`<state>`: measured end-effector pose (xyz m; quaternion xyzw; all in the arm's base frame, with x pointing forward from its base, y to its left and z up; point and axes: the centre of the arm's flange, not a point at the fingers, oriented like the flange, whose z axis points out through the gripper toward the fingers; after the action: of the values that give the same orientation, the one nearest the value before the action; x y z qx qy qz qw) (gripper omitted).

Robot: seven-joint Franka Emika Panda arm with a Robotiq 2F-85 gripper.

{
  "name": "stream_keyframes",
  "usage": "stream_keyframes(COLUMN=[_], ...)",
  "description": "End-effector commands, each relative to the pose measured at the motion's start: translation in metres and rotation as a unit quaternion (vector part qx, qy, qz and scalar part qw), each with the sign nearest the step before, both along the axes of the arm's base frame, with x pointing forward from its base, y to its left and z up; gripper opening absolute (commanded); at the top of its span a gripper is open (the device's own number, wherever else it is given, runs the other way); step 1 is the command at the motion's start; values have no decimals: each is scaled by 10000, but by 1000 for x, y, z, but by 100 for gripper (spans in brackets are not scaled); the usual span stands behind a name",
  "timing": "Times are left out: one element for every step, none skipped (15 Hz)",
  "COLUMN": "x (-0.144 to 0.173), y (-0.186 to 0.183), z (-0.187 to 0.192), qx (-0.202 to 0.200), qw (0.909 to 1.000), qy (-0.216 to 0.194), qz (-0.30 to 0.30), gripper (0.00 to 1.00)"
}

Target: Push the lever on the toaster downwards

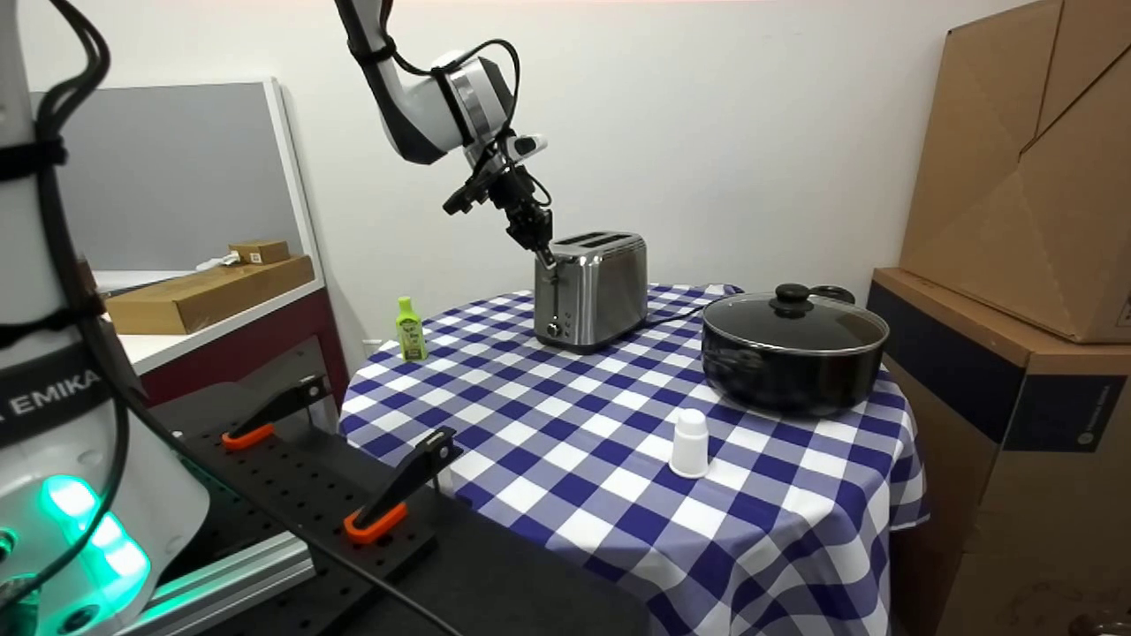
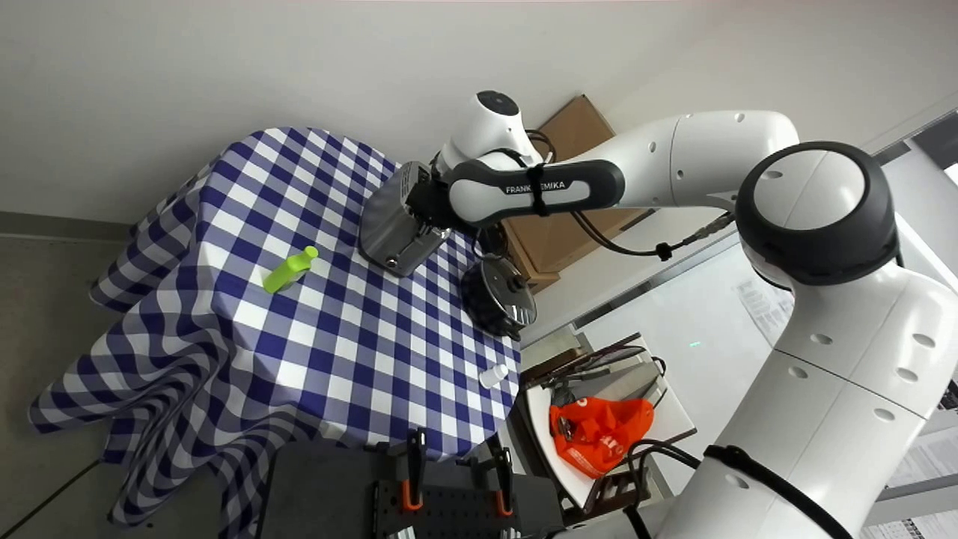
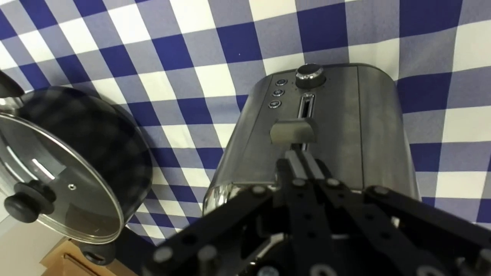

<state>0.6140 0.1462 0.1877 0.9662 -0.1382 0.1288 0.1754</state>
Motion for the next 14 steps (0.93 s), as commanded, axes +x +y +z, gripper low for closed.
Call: stream_keyframes(x=[15, 16, 17, 18, 19, 19, 19, 19, 19, 19, 19, 20, 19, 20], y=[3, 2, 1, 0, -1, -2, -2, -1, -1, 0, 1, 2, 2, 3], z=[-23, -29, -34, -38, -42, -45, -47, -52, -55, -61, -65, -72, -78, -85], qx=[-83, -76, -92, -96, -96, -97, -101, -111, -115, -125, -143, -158, -176, -207], qw=[9998, 9997, 9996, 9995, 9994, 9993, 9992, 9990, 9989, 9988, 9986, 9983, 9981, 9977], qy=[192, 225, 253, 286, 325, 361, 387, 414, 436, 449, 466, 491, 523, 554], qz=[40, 55, 68, 85, 89, 91, 96, 117, 135, 167, 205, 254, 285, 332], gripper=[0, 0, 0, 0, 0, 0, 0, 0, 0, 0, 0, 0, 0, 0])
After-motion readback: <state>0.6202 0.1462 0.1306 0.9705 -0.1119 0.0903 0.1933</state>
